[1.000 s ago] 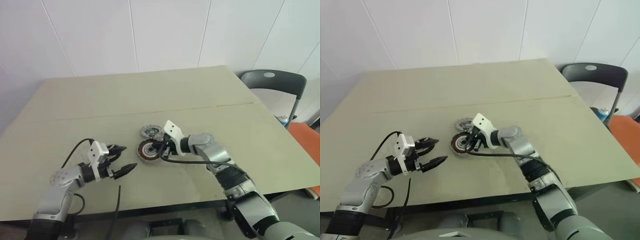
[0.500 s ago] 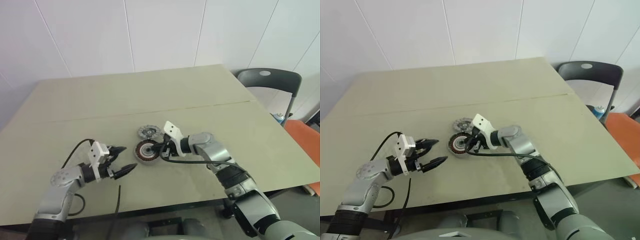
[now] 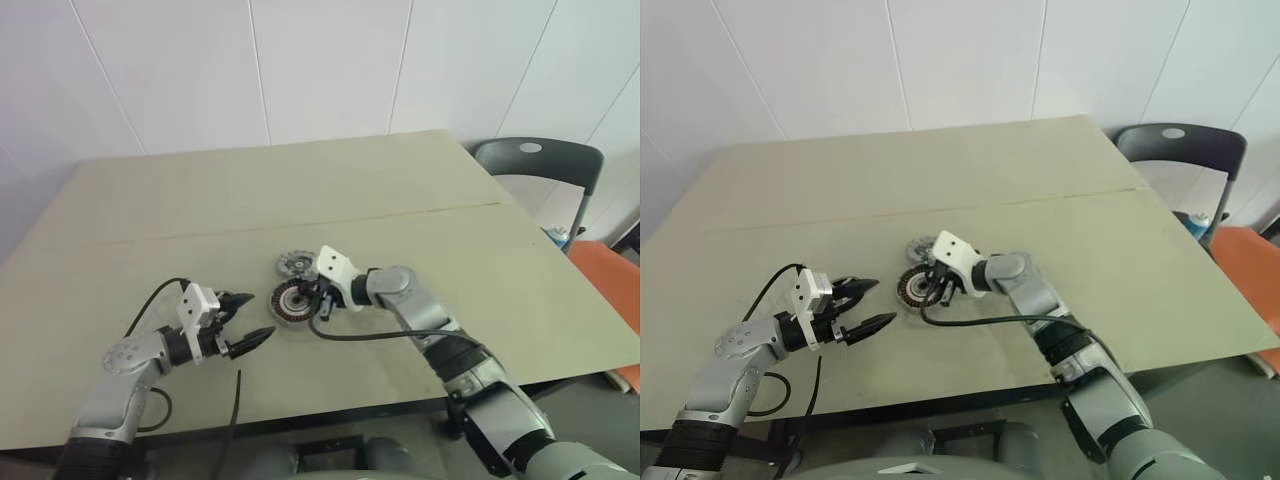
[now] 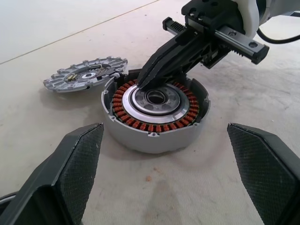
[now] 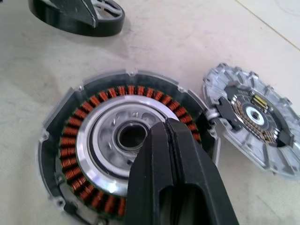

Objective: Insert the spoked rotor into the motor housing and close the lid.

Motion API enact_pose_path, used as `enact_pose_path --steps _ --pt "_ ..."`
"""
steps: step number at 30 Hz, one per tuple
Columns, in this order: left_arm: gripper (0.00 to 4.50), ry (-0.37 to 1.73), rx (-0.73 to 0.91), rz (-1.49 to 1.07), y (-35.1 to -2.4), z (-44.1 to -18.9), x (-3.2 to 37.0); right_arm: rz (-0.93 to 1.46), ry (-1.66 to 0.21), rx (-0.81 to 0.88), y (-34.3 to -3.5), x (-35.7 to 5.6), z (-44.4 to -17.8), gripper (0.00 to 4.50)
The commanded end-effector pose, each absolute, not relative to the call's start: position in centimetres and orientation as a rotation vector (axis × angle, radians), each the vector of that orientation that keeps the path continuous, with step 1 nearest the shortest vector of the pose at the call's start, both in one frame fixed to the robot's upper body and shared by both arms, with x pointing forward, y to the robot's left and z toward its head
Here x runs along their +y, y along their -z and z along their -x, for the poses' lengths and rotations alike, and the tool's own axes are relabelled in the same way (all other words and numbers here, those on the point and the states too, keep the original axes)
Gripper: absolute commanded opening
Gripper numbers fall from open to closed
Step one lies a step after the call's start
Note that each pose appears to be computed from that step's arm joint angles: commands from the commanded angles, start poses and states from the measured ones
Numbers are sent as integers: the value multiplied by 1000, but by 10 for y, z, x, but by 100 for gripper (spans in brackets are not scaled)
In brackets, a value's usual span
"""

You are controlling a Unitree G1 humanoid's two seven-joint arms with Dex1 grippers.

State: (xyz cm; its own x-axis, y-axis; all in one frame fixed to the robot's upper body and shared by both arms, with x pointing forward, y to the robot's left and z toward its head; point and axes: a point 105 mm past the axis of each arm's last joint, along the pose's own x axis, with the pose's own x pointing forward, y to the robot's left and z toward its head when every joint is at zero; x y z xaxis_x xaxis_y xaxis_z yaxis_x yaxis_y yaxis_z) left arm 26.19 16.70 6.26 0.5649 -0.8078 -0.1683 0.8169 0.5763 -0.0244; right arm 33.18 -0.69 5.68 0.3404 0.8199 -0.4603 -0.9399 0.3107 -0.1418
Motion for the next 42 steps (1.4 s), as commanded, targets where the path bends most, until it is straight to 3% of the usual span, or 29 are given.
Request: enact_pose_path --steps 1,19,29,39,42 --pt "450 962 128 -87 -72 -265 167 377 -1255 386 -44 7 -314 2" --pt "450 956 121 -86 -69 -266 166 348 -1239 311 -57 35 -321 2" --pt "450 950 121 -85 -69 -266 166 297 -1330 330 -63 40 -311 2" --pt "450 948 123 -85 -69 -265 166 218 -1302 176 -95 50 -326 2" --pt "450 946 125 -88 -68 -265 166 180 -1269 110 -112 50 -334 53"
